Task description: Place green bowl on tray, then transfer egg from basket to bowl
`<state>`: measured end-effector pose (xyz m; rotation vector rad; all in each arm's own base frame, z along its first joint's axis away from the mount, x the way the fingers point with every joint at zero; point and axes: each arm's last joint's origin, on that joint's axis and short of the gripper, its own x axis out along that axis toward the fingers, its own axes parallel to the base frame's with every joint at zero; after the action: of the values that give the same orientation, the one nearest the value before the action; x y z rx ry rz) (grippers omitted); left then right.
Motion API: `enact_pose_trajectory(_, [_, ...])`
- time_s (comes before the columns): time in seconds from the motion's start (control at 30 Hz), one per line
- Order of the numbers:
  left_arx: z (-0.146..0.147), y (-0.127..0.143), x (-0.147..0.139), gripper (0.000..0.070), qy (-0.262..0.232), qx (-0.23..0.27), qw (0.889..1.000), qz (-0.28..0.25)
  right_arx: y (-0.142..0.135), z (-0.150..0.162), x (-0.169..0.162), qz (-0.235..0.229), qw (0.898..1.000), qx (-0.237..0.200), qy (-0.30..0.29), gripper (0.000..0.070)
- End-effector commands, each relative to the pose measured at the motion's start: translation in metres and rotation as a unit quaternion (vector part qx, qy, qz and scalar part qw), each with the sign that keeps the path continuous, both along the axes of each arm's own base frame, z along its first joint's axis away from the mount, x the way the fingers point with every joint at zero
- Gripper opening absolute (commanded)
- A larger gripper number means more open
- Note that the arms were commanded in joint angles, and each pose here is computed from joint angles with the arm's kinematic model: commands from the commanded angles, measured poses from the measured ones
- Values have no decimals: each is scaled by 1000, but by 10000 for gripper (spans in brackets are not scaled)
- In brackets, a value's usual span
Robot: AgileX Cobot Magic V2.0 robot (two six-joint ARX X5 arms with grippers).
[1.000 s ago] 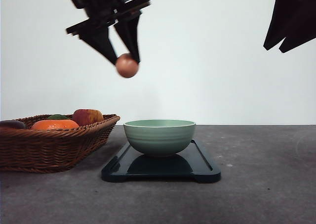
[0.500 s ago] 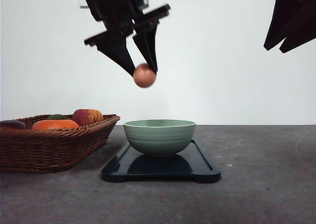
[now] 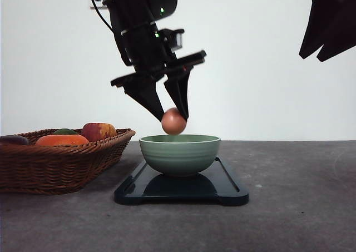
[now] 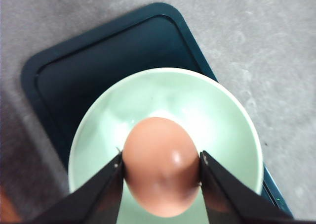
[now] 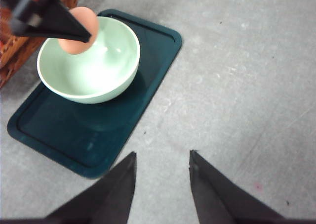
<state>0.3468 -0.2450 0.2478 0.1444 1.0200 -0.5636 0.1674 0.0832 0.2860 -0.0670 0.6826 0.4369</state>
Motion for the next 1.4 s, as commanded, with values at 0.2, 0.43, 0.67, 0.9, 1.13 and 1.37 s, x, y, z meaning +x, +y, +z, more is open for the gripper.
enact_pose_trajectory(0.2, [-28, -19, 7, 188, 17, 8, 1000, -11, 1, -1, 1, -1, 1000, 0, 8, 210])
enact_pose_trajectory(0.43, [-44, -24, 10, 188, 31, 19, 999, -13, 1, -1, 0, -1, 1000, -1, 11, 210])
enact_pose_trajectory(0.67, [-50, -25, 12, 190, 31, 21, 999, -12, 1, -1, 0, -2, 1000, -1, 11, 210])
enact_pose_trajectory(0.9, [-49, -25, 11, 433, 33, 19, 999, -9, 1, -1, 0, -2, 1000, -3, 13, 210])
enact_pose_trajectory(1.13, [-23, -20, 2, 432, 23, 12, 1000, -10, 0, -3, -1, -2, 1000, -6, 20, 210])
enact_pose_trajectory(1.37, [40, -5, -19, 430, -21, -39, 999, 10, 0, -3, -2, -2, 1000, -8, 24, 210])
